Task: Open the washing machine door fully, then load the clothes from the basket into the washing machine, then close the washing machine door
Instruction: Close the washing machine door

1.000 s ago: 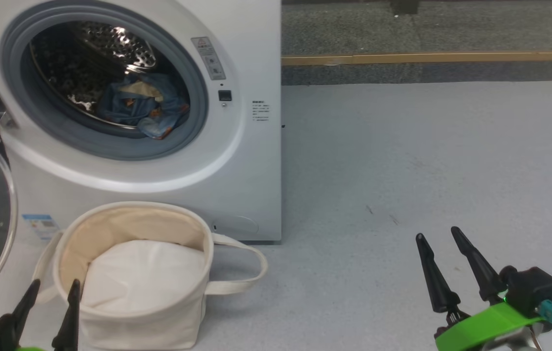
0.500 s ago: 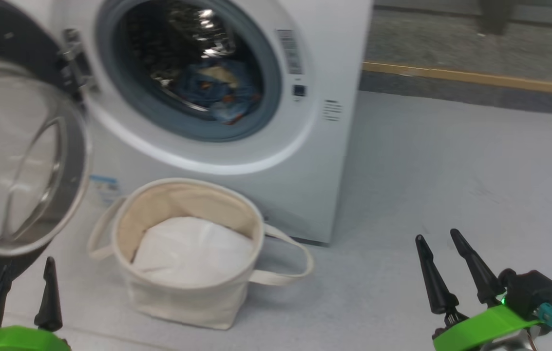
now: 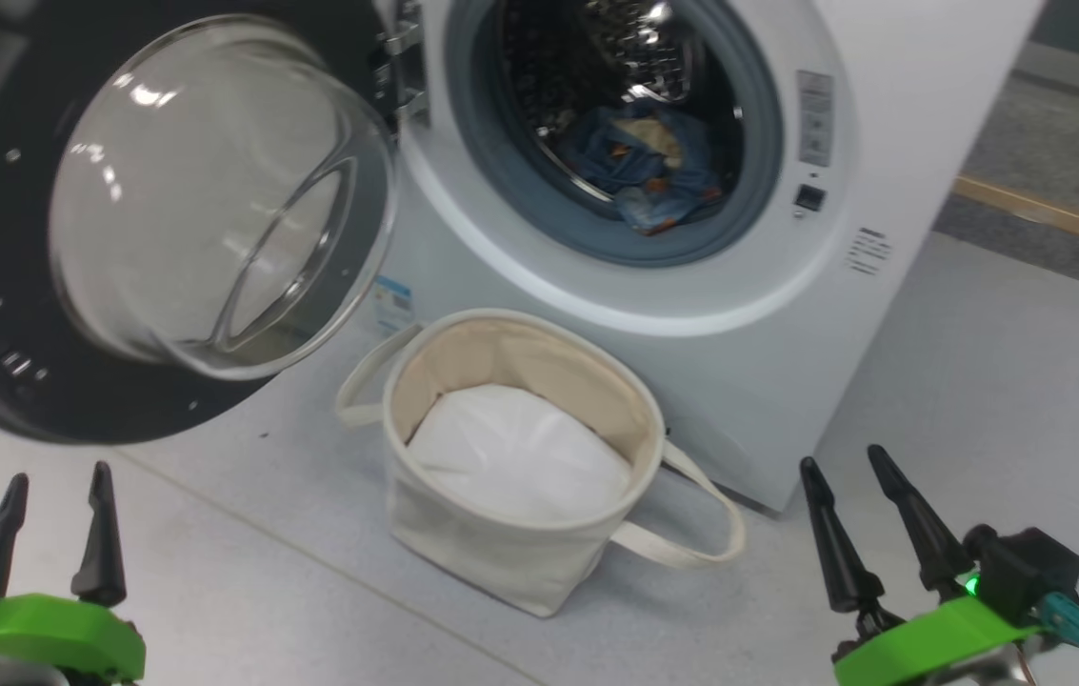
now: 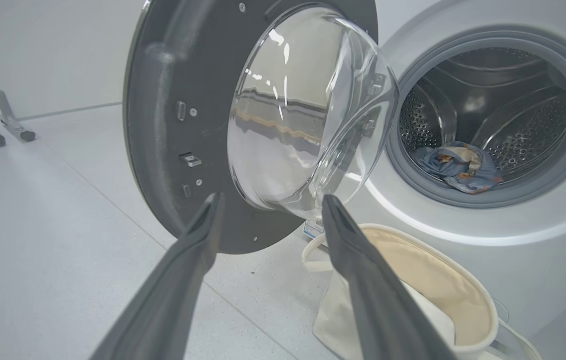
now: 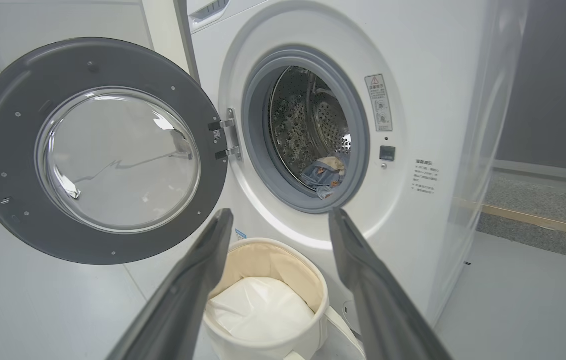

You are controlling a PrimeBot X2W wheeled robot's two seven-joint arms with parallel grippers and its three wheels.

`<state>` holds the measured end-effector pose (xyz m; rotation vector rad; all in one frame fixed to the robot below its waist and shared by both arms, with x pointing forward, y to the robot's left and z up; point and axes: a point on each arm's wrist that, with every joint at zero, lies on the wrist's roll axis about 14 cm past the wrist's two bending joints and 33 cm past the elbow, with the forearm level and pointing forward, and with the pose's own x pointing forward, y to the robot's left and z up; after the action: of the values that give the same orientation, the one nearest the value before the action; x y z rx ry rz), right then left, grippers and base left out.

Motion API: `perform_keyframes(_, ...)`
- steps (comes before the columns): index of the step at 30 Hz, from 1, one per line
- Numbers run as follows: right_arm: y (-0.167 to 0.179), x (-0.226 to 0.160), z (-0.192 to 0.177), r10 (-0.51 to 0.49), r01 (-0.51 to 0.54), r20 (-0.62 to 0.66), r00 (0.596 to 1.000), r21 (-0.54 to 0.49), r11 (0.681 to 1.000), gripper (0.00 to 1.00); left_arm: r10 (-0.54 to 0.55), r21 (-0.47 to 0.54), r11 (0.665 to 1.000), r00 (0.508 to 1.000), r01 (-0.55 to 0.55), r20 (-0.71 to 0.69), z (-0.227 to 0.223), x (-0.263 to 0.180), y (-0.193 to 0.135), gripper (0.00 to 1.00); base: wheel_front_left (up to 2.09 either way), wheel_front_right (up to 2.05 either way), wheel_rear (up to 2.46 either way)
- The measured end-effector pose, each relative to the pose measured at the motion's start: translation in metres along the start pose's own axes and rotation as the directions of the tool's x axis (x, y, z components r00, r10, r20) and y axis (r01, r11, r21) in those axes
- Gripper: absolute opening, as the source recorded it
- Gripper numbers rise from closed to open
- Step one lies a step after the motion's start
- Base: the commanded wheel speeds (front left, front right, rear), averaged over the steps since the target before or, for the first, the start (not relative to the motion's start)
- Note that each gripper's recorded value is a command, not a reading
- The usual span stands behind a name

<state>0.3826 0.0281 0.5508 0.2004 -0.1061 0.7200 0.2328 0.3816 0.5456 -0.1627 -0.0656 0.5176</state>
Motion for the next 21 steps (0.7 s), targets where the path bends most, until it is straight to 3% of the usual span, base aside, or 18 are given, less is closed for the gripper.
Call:
perform_keyframes(9,0.021,0.022,-0.006,0.081,-0.080,-0.005,0.997,0.022,0.997,1.00,0.097,-0.054,0.994,0.995,-0.095,0.034,0.010,-0.005,0.026,1.00,0.00,0.00,0.00)
perform_keyframes(10,0.022,0.023,-0.008,0.085,-0.085,-0.010,0.996,0.023,0.996,1.00,0.104,-0.064,0.993,0.994,-0.102,0.030,0.009,-0.006,0.028,0.93,0.00,0.00,0.00)
perform_keyframes(11,0.024,0.024,-0.010,0.091,-0.091,-0.014,0.996,0.025,0.996,1.00,0.109,-0.073,0.992,0.994,-0.107,0.024,0.008,-0.007,0.030,0.13,0.00,0.00,0.00)
perform_keyframes(12,0.025,0.024,-0.011,0.095,-0.095,-0.018,0.995,0.027,0.995,1.00,0.114,-0.081,0.990,0.993,-0.112,0.022,0.008,-0.007,0.031,0.00,0.00,0.00,0.00)
perform_keyframes(17,0.027,0.025,-0.014,0.101,-0.100,-0.028,0.995,0.029,0.995,1.00,0.199,-0.208,0.961,0.979,-0.185,0.052,0.025,-0.006,0.055,0.00,0.00,0.00,0.00)
perform_keyframes(21,0.026,0.025,-0.015,0.101,-0.100,-0.030,0.994,0.029,0.995,1.00,0.261,-0.400,0.888,0.965,-0.228,0.030,0.036,-0.004,0.084,0.00,0.00,0.00,0.00)
